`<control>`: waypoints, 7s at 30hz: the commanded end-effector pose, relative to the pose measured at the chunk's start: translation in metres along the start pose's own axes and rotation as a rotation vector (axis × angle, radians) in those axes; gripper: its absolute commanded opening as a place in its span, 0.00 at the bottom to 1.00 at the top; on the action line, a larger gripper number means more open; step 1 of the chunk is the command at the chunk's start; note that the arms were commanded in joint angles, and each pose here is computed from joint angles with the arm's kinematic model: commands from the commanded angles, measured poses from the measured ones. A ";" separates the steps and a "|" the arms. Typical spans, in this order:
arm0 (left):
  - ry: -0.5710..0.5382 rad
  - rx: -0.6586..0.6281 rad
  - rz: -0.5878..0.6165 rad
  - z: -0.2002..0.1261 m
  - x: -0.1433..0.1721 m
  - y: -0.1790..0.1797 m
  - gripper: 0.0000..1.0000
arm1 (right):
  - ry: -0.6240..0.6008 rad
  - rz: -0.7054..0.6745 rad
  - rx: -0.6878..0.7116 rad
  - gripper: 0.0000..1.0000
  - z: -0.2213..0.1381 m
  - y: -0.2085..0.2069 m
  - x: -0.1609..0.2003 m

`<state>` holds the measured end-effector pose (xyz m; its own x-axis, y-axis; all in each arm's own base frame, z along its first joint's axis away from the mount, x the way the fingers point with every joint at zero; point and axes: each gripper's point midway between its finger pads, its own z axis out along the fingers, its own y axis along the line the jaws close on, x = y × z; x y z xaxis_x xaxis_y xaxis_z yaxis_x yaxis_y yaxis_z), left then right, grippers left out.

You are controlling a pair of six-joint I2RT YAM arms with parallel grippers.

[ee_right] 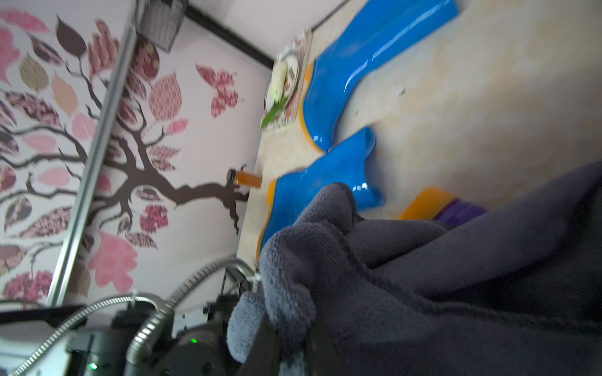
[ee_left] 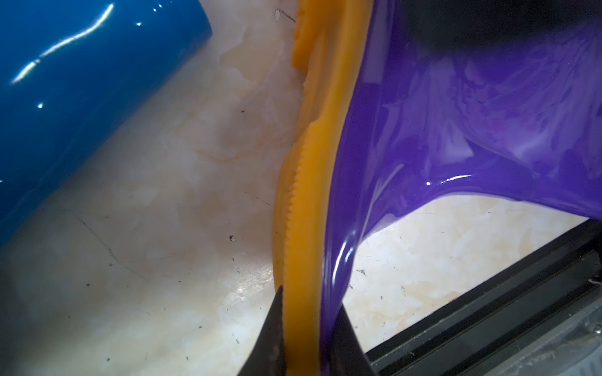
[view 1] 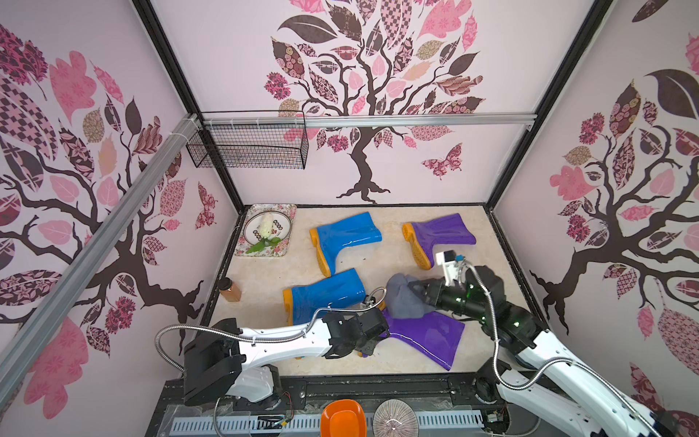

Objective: Wipe the rubber boots with a cloth
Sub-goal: Wipe the dirt off the rubber boot.

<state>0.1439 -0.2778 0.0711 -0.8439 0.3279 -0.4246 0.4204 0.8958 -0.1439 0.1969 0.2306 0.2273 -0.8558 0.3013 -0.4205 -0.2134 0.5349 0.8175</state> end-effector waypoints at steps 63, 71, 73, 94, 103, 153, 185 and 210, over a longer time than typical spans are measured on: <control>-0.178 0.238 -0.080 -0.022 -0.004 -0.009 0.00 | 0.036 0.135 0.488 0.00 0.070 -0.203 -0.001; -0.189 0.225 -0.093 -0.020 -0.005 -0.006 0.00 | 0.103 -0.031 0.344 0.00 0.082 -0.137 0.014; -0.189 0.219 -0.097 -0.019 -0.006 -0.005 0.00 | 0.105 -0.048 0.232 0.00 0.084 -0.102 0.020; -0.259 0.102 -0.204 -0.017 -0.020 0.020 0.00 | -0.065 -0.187 -0.015 0.00 -0.059 0.128 -0.034; -0.230 0.093 -0.191 -0.010 -0.012 0.023 0.00 | 0.000 -0.119 0.087 0.00 0.017 0.037 0.005; -0.238 0.243 -0.244 -0.026 -0.020 -0.002 0.00 | 0.459 -0.205 -0.041 0.00 0.093 -0.028 0.167; -0.191 0.277 -0.269 -0.015 -0.006 -0.004 0.00 | 0.180 -0.094 0.124 0.00 0.097 -0.082 0.048; -0.186 0.165 -0.273 0.002 0.013 0.023 0.00 | 0.072 -0.039 0.771 0.00 0.040 -0.234 0.006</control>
<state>0.1377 -0.2644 0.0696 -0.8746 0.0369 -0.4835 0.2769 0.8565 -0.4356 0.2872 0.1898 0.0412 -0.8759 0.2669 -0.4019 0.0270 0.8589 0.5115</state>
